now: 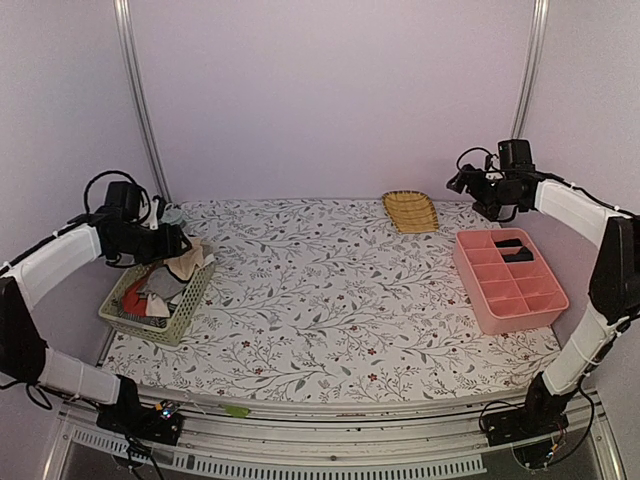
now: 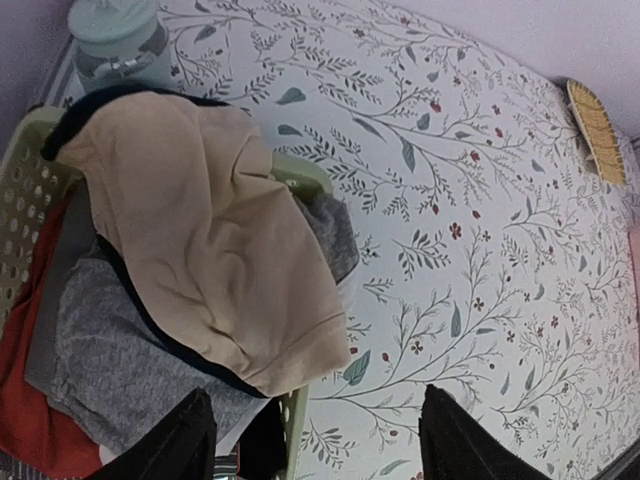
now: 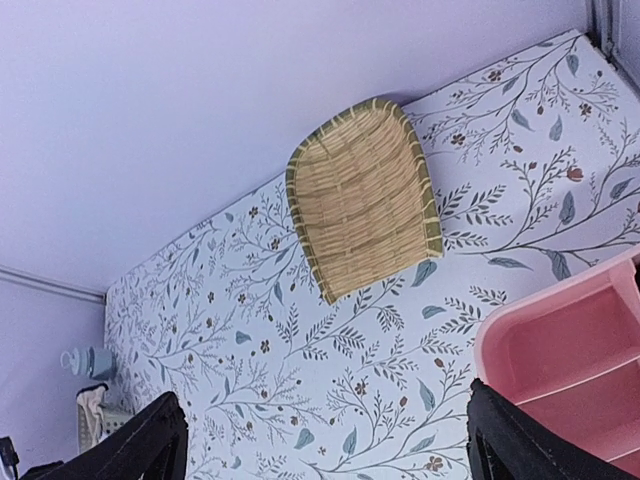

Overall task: Roll the underwear
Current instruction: Pick up the underwear from the storage box.

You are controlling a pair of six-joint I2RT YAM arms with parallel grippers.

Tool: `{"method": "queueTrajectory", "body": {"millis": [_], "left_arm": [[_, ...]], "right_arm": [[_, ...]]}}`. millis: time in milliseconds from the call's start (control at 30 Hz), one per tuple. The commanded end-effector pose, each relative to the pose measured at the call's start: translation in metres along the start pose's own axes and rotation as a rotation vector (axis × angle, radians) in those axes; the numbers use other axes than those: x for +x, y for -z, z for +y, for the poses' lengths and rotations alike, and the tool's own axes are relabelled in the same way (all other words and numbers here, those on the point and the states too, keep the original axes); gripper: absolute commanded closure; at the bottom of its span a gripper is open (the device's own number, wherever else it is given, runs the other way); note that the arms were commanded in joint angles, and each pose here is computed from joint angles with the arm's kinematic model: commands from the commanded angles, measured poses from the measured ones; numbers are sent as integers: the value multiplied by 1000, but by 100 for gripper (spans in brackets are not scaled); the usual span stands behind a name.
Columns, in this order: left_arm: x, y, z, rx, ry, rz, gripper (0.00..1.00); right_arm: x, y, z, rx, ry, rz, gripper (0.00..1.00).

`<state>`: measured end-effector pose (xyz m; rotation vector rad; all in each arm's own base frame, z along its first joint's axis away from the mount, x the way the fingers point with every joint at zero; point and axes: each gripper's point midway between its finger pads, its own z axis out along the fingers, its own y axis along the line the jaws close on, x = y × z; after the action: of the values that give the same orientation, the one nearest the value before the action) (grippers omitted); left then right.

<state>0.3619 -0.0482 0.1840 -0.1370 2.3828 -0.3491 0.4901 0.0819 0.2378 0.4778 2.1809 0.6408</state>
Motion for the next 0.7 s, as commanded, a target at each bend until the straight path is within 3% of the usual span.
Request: {"method": "queueTrajectory", "body": {"millis": [0, 167, 400, 667], "left_arm": [[25, -19, -21, 93, 55, 64, 32], [42, -48, -25, 34, 32, 121, 42], [35, -52, 0, -99, 59, 82, 58], [27, -57, 4, -125, 57, 78, 99]], "right_arm": [[11, 8, 13, -75, 92, 14, 3], [24, 3, 8, -81, 113, 53, 3], [29, 4, 11, -102, 117, 70, 2], [29, -4, 11, -111, 121, 81, 2]]}}
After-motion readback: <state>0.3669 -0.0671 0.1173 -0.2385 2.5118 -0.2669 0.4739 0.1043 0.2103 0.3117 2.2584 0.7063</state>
